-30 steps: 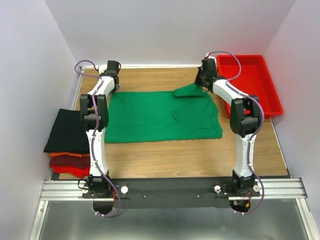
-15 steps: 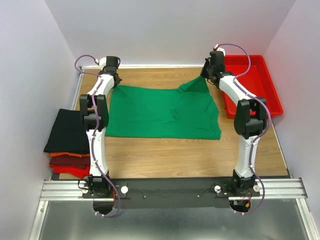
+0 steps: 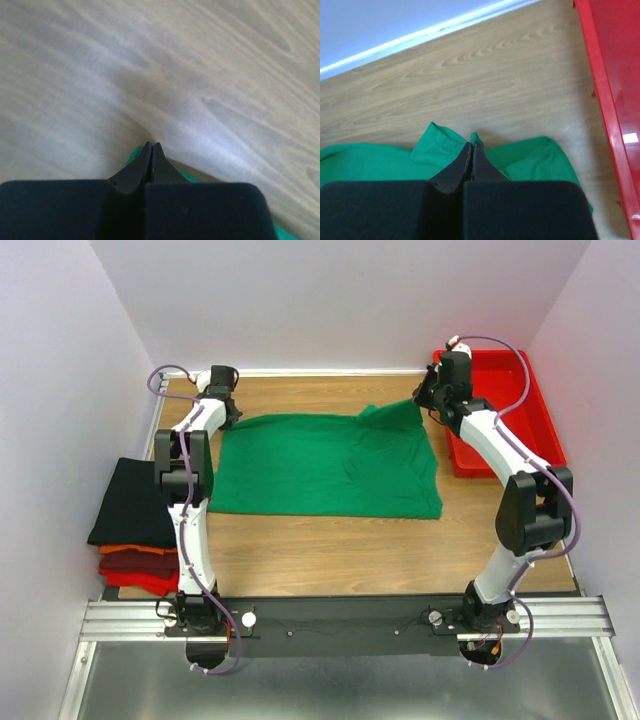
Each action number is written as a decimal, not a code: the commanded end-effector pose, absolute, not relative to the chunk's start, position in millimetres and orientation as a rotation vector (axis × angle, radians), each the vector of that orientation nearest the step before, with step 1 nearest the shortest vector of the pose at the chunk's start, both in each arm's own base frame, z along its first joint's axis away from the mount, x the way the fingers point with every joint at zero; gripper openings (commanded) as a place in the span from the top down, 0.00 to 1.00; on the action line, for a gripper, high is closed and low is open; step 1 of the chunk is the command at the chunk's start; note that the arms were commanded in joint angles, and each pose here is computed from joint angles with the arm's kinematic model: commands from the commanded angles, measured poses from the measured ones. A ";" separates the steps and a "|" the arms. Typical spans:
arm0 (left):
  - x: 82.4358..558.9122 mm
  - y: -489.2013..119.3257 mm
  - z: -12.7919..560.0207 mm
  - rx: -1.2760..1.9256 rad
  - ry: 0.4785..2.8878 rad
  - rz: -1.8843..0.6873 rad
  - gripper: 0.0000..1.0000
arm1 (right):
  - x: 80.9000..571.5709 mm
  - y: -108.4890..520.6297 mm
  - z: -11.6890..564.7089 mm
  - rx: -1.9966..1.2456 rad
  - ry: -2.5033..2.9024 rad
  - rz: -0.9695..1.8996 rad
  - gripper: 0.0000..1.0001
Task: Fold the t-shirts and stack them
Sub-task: Fold the tshirt
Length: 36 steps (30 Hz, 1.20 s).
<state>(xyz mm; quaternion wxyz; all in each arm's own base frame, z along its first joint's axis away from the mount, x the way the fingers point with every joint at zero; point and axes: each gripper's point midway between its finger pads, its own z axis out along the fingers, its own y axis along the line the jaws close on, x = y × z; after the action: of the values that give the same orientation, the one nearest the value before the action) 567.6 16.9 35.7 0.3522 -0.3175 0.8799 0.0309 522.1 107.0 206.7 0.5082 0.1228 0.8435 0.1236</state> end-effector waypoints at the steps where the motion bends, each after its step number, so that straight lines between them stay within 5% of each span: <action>1: 565.7 25.5 82.9 -0.860 2.161 0.051 1.00 | 495.0 109.2 205.0 0.338 2.055 0.374 1.00; 18: 525.5 28.9 95.5 -0.873 2.154 0.065 1.00 | 414.2 106.2 197.5 0.367 2.098 0.462 1.00; 36: 552.4 24.9 128.7 -0.759 2.110 0.025 1.00 | 389.2 103.7 179.0 0.369 2.138 0.462 1.00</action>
<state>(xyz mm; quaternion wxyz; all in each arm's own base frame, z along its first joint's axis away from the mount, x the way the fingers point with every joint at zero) 545.2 21.1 107.5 0.4130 -0.3135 0.8549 0.0140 398.4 105.0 182.4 0.4544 0.1488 0.8590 0.1832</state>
